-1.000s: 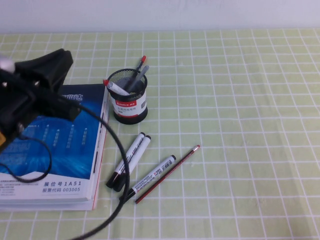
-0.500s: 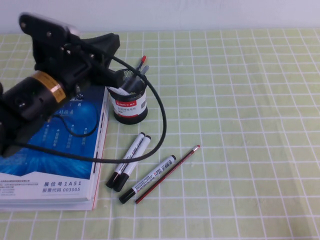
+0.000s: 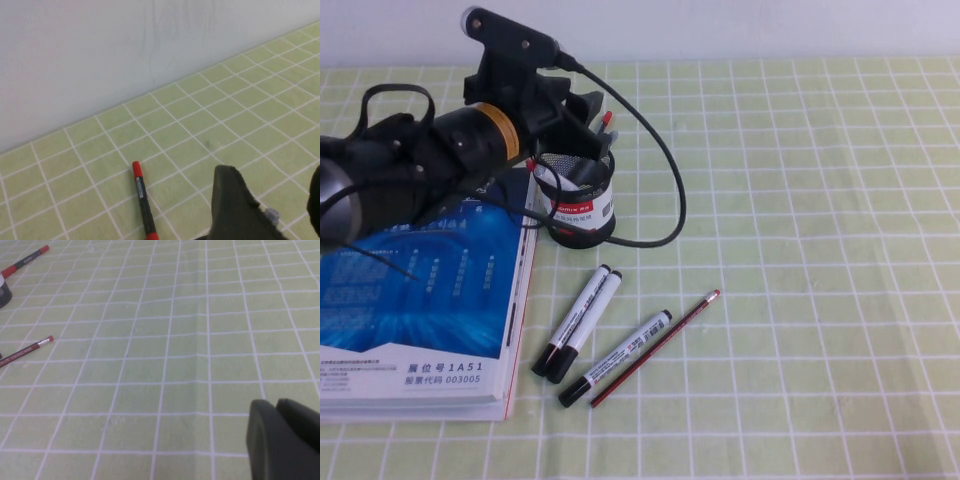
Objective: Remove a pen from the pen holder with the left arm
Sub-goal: Pick up the pen from the pen holder
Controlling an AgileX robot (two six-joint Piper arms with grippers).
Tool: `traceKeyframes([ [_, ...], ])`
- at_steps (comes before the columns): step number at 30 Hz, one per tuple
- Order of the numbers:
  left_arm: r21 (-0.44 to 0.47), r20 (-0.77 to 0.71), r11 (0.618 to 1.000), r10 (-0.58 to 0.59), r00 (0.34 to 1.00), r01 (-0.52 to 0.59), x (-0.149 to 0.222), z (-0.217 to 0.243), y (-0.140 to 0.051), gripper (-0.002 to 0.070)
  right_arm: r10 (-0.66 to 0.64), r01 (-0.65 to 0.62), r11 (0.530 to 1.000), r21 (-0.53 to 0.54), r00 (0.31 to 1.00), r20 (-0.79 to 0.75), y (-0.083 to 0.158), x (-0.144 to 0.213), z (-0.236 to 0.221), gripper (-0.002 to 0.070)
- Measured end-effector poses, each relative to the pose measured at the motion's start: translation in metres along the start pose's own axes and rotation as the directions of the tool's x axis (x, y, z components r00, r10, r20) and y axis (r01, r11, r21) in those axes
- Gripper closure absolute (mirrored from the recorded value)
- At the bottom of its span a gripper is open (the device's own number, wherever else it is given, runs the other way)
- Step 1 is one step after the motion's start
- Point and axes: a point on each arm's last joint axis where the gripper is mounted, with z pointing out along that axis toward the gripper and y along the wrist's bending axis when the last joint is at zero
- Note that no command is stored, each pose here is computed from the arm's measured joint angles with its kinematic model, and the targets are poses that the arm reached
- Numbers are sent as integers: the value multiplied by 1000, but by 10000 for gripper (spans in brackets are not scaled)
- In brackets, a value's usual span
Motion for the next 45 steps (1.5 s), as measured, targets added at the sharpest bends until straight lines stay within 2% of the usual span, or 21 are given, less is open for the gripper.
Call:
traceKeyframes([
  [11, 66, -35, 998, 18, 999, -16, 22, 25, -6, 383, 0, 0, 1000, 0, 1000, 0, 0, 0, 0, 691],
  [17, 85, -10, 996, 18, 1000, -17, 20, 26, -8, 383, 0, 0, 1000, 0, 1000, 0, 0, 0, 0, 691],
  [25, 147, -22, 983, 113, 993, -109, 33, 34, -17, 383, 0, 0, 1000, 0, 1000, 0, 0, 0, 0, 691],
  [45, 114, -62, 983, 154, 986, -147, 41, 59, -11, 382, 0, 0, 1000, 0, 1000, 0, 0, 0, 0, 691],
])
